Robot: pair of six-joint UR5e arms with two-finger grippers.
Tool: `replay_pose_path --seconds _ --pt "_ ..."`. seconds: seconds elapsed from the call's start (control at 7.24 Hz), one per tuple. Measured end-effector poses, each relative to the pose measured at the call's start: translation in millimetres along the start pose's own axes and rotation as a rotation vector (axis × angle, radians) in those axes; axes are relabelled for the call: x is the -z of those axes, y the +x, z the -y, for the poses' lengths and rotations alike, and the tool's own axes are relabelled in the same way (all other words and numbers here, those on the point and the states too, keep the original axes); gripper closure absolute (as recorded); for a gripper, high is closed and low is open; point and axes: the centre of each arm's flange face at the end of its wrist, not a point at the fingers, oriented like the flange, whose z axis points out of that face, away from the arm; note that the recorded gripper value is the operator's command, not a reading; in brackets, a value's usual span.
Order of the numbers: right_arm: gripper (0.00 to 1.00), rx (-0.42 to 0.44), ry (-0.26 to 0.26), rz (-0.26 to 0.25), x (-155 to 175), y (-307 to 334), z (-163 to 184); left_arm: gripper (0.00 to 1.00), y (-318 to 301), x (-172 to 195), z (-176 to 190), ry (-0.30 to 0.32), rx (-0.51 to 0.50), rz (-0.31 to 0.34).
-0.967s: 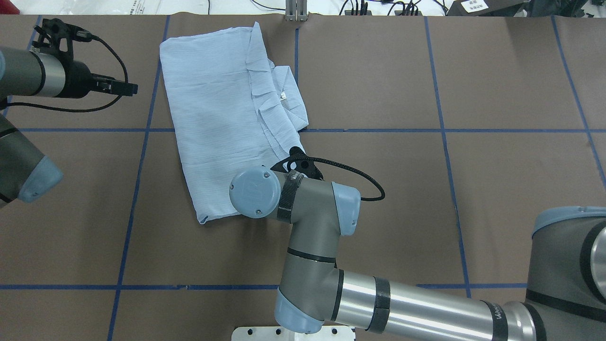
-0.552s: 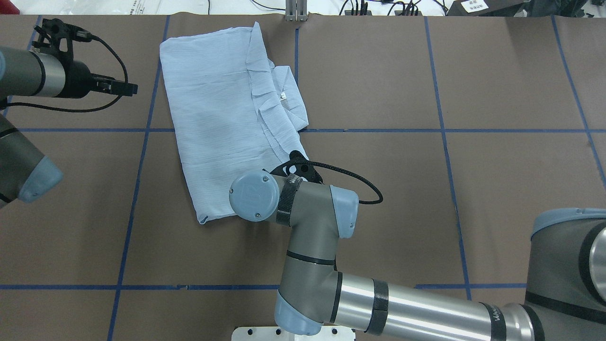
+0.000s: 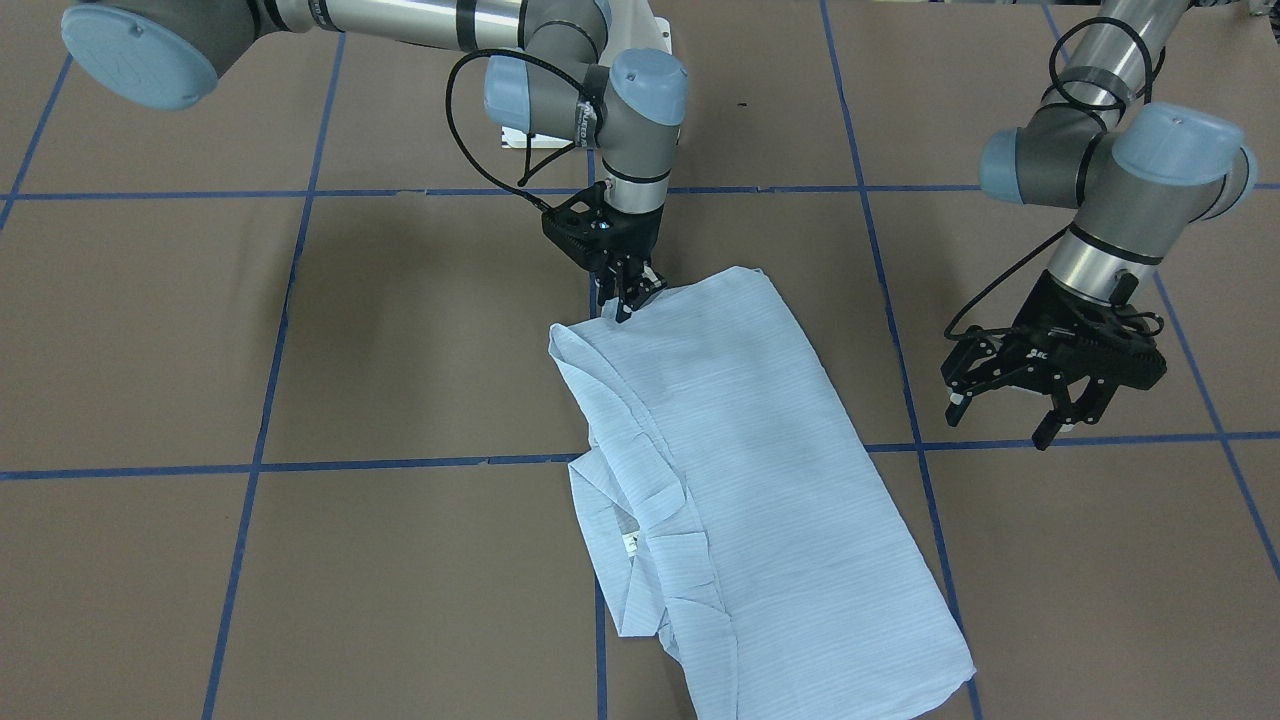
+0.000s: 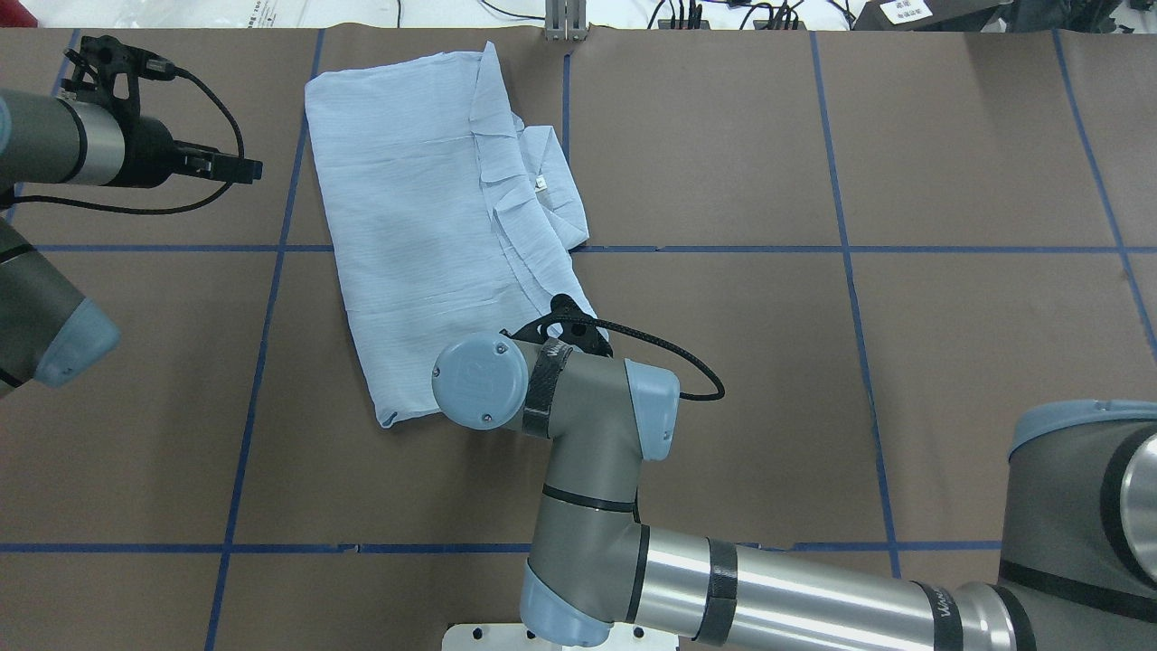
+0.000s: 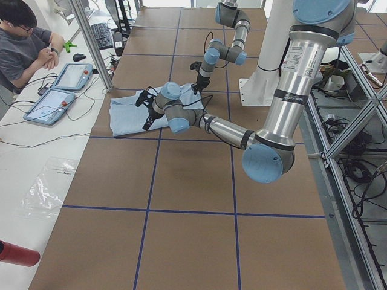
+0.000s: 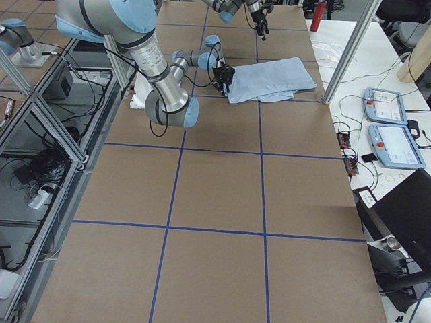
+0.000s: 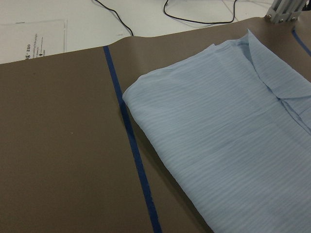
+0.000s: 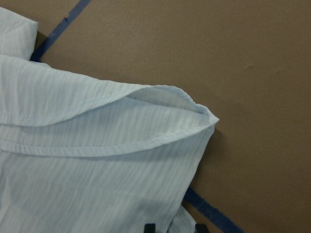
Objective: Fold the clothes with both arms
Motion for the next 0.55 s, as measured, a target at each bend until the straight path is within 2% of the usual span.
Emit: replay_pose_path --seconds 0.28,0.41,0.55 --pt "0.71 -0.003 0.007 0.003 -1.4 -0.6 0.6 0.00 -0.3 -1.0 -0.7 -0.002 0.000 0.001" --pt "1.00 -0.002 0.013 0.006 -2.5 -1.3 2.0 0.00 -0.5 -1.2 -1.1 -0.003 0.000 0.001" --pt "1.00 -0.005 0.018 0.010 -2.7 -2.9 3.6 0.00 -0.5 -1.3 -1.3 -0.003 0.000 0.001"
